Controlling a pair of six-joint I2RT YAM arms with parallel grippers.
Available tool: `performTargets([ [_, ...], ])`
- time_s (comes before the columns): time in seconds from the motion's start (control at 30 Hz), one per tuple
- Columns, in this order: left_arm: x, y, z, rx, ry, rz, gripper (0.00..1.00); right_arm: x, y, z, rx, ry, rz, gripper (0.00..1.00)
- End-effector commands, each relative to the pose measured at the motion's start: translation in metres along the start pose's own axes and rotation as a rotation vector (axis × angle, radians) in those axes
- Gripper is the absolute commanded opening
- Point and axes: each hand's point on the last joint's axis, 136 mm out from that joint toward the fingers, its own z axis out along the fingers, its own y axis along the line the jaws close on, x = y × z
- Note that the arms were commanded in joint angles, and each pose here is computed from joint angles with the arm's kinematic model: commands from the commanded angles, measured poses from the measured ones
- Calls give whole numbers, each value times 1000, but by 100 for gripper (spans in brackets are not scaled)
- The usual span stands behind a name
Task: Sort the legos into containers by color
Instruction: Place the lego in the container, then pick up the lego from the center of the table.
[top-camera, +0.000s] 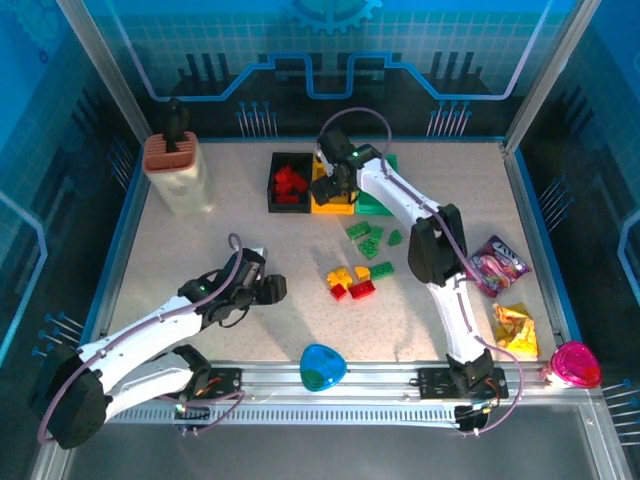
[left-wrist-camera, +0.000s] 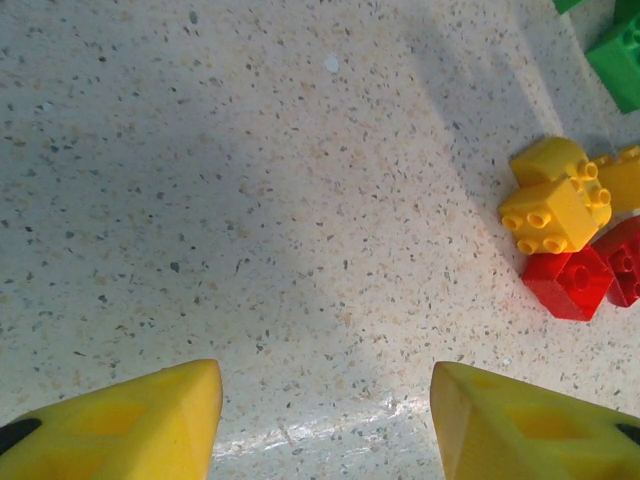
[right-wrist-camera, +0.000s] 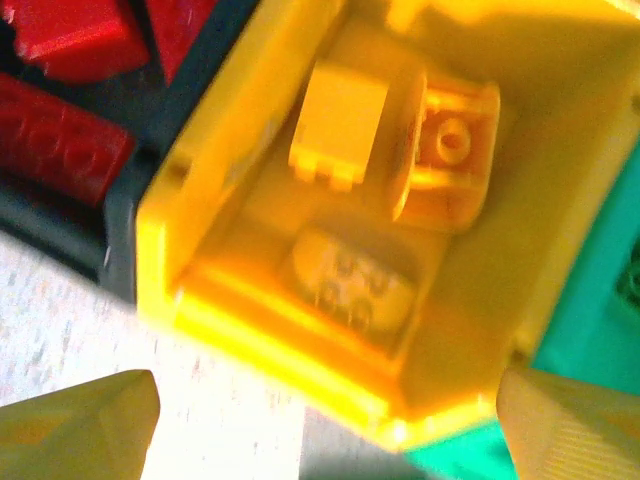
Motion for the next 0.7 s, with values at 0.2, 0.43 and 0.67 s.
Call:
performTargets([
  [0.2, -19, -48, 14, 51, 39, 147, 59, 11, 1, -102, -81, -254, 71, 88],
  [0.43, -14, -83, 43, 57, 134, 241, 63, 63, -12, -110, -73, -252, 138, 88],
  [0.67, -5, -112, 70, 43, 208, 328, 63, 103, -26, -106, -81, -233, 206, 87],
])
